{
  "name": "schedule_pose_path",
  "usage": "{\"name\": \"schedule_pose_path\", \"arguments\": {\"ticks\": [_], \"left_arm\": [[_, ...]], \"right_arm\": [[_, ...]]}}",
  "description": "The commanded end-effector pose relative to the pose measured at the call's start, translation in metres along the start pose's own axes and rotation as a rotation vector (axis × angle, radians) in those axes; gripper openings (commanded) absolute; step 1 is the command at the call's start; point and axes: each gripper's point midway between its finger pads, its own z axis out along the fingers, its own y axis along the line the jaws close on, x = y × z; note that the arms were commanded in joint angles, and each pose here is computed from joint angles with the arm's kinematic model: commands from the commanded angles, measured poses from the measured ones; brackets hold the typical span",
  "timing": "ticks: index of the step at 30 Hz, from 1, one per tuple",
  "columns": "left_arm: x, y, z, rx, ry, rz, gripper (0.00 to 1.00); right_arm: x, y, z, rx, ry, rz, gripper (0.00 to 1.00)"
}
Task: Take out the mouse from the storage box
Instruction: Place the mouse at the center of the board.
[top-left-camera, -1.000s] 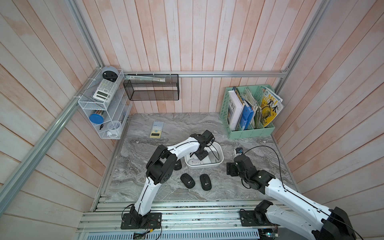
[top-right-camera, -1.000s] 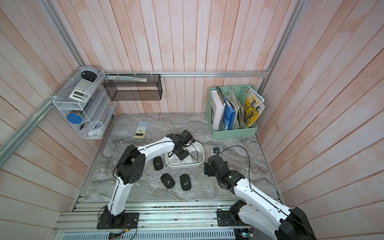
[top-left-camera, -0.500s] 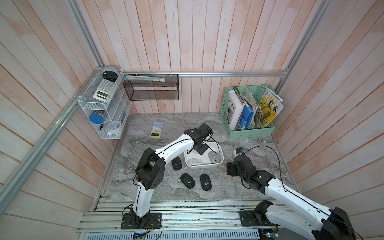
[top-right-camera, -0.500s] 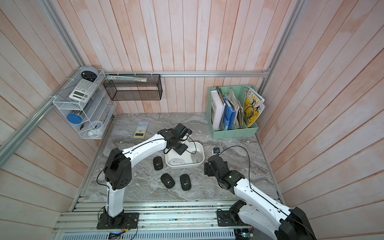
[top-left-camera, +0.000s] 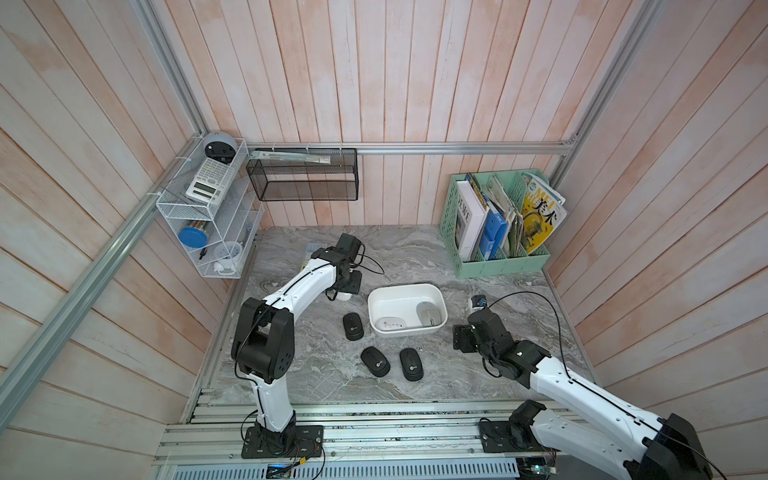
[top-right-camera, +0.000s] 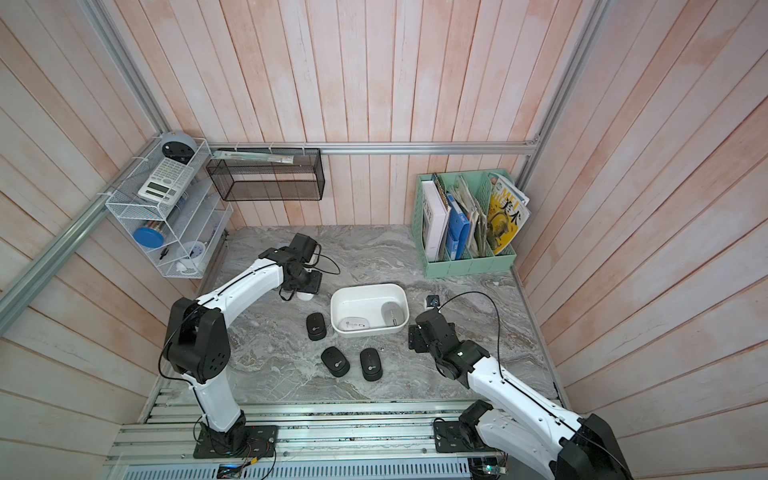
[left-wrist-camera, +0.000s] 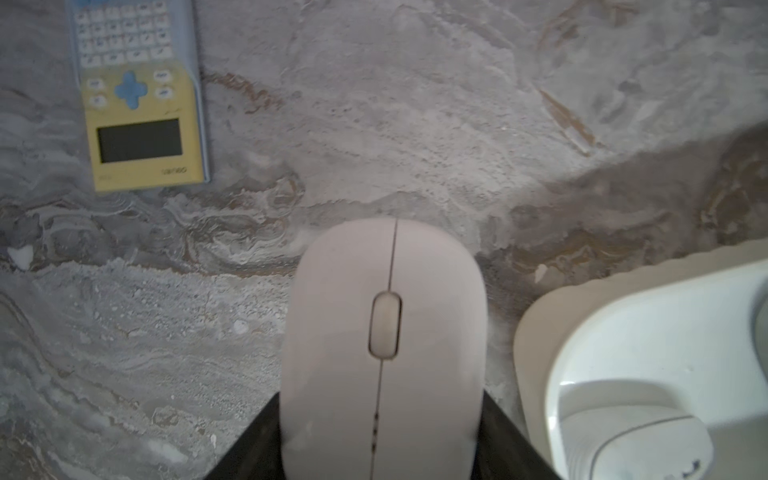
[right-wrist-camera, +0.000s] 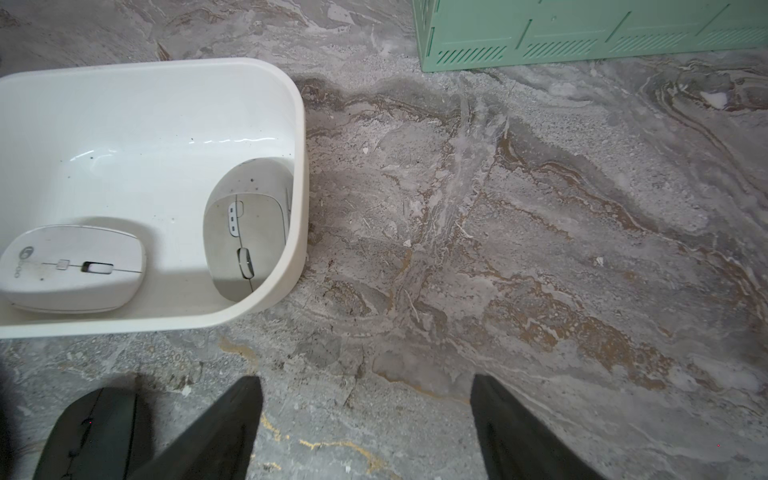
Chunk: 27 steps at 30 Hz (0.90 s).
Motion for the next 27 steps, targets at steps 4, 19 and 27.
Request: {"name": "schedule_pose_path", "arguments": {"ticks": [4, 19, 27], "left_arm": [[0.011, 0.028, 0.017, -0.047, 0.035, -0.172, 0.46], [0.036, 0.036, 0.063, -0.089, 0.149, -0.22, 0.46], [0.042, 0.039, 0.078, -0.115, 0.18, -0.212, 0.47]], "right_arm": [[0.001, -0.005, 0.001, 0.022, 0.0, 0.005, 0.85], [0.0, -0.005, 0.001, 0.023, -0.003, 0.006, 0.85], [0.0, -0.004, 0.001, 0.023, -0.002, 0.006, 0.85]]}}
